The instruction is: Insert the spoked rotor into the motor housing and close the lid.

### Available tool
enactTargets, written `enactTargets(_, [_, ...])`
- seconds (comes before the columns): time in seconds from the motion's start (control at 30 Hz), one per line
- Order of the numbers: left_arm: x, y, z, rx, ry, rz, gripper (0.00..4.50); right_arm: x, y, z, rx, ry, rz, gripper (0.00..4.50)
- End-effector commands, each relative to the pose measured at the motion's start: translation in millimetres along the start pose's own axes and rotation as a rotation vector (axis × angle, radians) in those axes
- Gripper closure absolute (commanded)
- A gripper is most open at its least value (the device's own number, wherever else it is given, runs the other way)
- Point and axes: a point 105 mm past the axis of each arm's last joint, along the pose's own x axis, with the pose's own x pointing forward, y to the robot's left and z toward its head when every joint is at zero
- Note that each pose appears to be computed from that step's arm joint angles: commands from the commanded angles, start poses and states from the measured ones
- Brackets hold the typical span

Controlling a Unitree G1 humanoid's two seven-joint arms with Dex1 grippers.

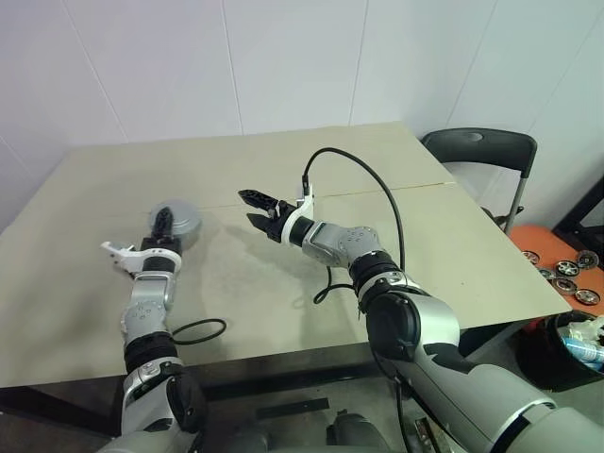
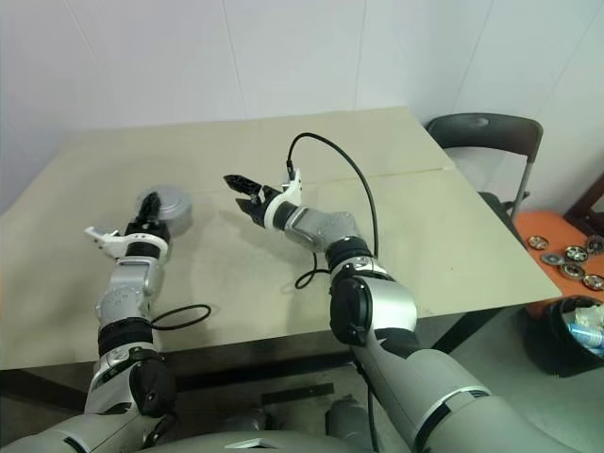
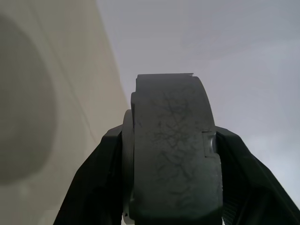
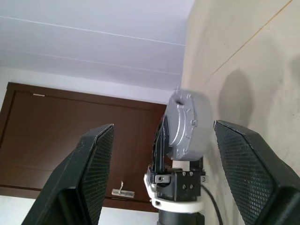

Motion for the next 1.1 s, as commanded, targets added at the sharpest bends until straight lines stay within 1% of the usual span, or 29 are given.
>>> enactTargets(0.03, [13,-29,19,0.052,-0.078,-0.080,2.36,17,21,-17,-0.009,0.038,0.067,0.95])
enactTargets(0.2, [13,-8,24,0.099,-0.091,0.002,2.36,18,23,-20,-0.023,0.052,0.071,0.95])
enactTargets(0.33, [13,9,26,0.181,-0.088,0.084,2.36,18,22,-20,-0.028,0.052,0.068,0.95])
enactTargets(0.63, [10,28,34,0.292,-0.125,0.195,2.36,18,23,-20,-0.038,0.051,0.069,0.95])
enactTargets(0.7, [9,31,35,0.303,-0.127,0.209,1.62,18,22,-20,-0.039,0.052,0.069,0.95])
enactTargets(0.77, [8,35,37,0.319,-0.130,0.231,1.05,18,22,-21,-0.040,0.053,0.068,0.95])
enactTargets(0.87, [4,44,43,0.357,-0.144,0.299,0.04,18,21,-22,-0.042,0.055,0.066,0.95])
enactTargets(1.1, [-9,64,60,0.418,-0.204,0.447,0.04,18,18,-23,-0.044,0.060,0.055,0.95])
